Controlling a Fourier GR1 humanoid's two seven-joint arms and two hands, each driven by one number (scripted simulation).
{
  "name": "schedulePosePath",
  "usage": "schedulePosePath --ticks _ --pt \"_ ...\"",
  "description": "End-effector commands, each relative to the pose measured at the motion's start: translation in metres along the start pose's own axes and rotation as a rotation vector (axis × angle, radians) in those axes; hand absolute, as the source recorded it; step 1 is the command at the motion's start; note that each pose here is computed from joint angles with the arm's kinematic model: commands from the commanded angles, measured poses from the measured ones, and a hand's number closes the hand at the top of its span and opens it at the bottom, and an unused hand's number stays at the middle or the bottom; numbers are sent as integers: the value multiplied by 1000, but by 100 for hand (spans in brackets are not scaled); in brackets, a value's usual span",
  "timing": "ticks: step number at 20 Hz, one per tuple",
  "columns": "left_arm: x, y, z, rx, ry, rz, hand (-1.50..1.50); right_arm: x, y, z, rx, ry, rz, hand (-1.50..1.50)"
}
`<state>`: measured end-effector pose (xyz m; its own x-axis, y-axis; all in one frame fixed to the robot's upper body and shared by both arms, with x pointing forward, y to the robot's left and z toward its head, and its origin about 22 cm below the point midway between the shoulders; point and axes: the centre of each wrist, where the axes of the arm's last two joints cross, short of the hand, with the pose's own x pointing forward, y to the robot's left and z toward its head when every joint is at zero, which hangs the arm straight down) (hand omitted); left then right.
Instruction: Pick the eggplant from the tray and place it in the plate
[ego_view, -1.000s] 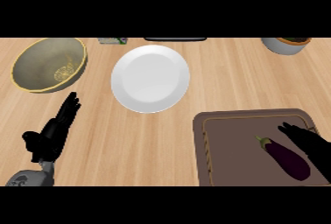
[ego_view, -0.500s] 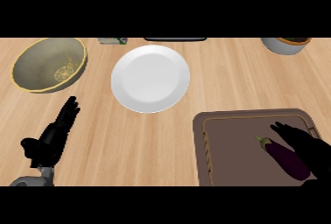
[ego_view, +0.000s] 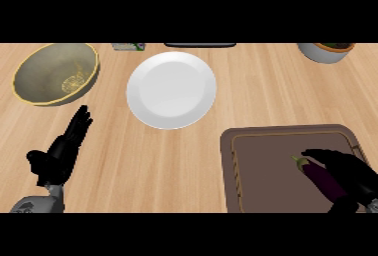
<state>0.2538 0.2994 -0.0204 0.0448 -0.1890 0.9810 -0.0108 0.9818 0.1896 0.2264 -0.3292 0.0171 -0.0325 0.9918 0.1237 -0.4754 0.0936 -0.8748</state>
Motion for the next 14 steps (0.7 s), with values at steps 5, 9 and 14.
schedulePosePath --ticks 5,9,14 --pt "5 11 -1 0 6 6 0 -6 13 -17 54 -85 17 150" --pt "-13 -3 2 -9 3 -14 0 -8 18 -15 0 -128 34 150" --pt "-3 5 13 -12 7 6 0 31 12 -2 -240 -22 -39 150"
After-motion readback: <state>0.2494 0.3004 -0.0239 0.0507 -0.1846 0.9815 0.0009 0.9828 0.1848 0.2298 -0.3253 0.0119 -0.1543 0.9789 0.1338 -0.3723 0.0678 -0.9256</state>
